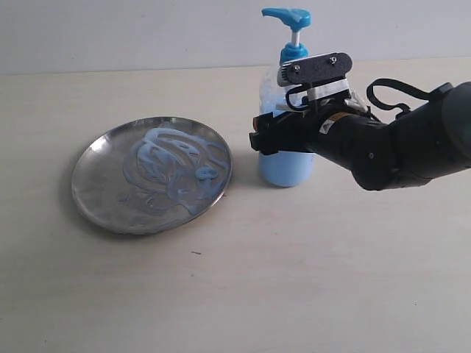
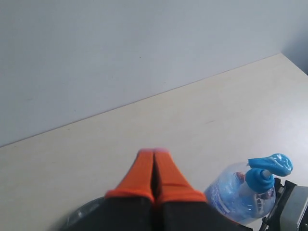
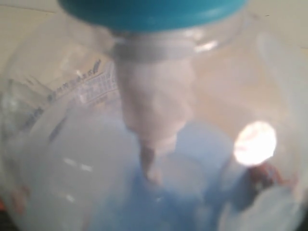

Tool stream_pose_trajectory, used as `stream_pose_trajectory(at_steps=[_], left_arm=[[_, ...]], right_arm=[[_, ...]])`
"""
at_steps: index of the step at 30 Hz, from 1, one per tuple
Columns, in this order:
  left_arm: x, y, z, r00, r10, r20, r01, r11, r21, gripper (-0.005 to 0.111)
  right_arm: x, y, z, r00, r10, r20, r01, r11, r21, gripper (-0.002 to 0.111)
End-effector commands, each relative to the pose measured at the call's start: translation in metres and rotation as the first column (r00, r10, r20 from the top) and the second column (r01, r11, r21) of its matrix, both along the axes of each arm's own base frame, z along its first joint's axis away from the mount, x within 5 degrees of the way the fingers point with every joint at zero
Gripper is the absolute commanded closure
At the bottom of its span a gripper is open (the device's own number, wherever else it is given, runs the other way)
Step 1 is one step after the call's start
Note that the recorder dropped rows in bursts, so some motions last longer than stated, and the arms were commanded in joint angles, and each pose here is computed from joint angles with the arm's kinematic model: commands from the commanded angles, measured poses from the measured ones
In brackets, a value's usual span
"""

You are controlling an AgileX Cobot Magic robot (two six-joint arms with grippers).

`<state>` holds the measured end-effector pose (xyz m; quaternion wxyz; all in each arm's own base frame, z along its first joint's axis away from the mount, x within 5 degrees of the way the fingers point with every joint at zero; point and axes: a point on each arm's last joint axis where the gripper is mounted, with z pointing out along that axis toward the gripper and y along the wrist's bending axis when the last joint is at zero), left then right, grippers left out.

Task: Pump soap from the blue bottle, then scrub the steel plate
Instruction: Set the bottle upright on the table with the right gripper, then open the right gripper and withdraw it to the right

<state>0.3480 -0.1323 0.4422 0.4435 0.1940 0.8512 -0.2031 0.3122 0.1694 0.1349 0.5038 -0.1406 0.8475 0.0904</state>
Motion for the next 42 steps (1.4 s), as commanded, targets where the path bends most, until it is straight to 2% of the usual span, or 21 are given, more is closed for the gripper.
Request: stream_pose_trajectory(at_steps=[1, 9, 12, 14, 20, 23, 30, 42], left_arm=[[-0.0025, 0.0025, 0.0035, 1.000, 0.008, 0.002, -0.008, 1.000, -0.002, 0.107], [-0.0025, 0.0024, 0.0037, 1.000, 0.008, 0.003, -0.008, 1.000, -0.004, 0.107], [-0.0025, 0.0024, 0.0037, 1.000, 0.008, 0.003, -0.008, 1.000, -0.004, 0.107], [-0.0026, 0.0024, 0.0036, 1.000, 0.007, 0.002, -0.007, 1.000, -0.004, 0.107], [-0.0029, 0.0023, 0.0032, 1.000, 0.005, -0.003, -0.005, 1.000, -0.002, 0.107], [-0.0029, 0.0023, 0.0032, 1.000, 0.005, -0.003, -0.005, 1.000, -0.002, 0.107], [-0.0032, 0.0022, 0.0030, 1.000, 0.003, -0.007, -0.003, 1.000, -0.002, 0.107], [-0.0032, 0.0021, 0.0030, 1.000, 0.003, -0.007, -0.003, 1.000, -0.004, 0.107]], right_arm=[[0.0030, -0.0070, 0.0124, 0.995, 0.039, 0.095, -0.040, 0.999, 0.002, 0.108], [-0.0029, 0.0001, 0.0064, 0.978, 0.198, 0.058, -0.191, 0.976, -0.106, 0.107], [-0.0046, 0.0015, 0.0048, 0.970, 0.238, 0.045, -0.230, 0.964, -0.136, 0.098], [-0.0049, 0.0020, 0.0048, 0.966, 0.254, 0.050, -0.244, 0.958, -0.152, 0.086], [-0.0049, 0.0020, 0.0048, 0.960, 0.273, 0.057, -0.259, 0.949, -0.183, 0.035], [-0.0047, 0.0017, 0.0048, 0.960, 0.272, 0.059, -0.257, 0.948, -0.190, 0.021], [-0.0017, -0.0049, 0.0044, 0.990, 0.138, 0.035, -0.133, 0.984, -0.114, 0.017], [-0.0011, -0.0076, 0.0036, 0.997, 0.078, 0.012, -0.077, 0.994, -0.074, 0.017]])
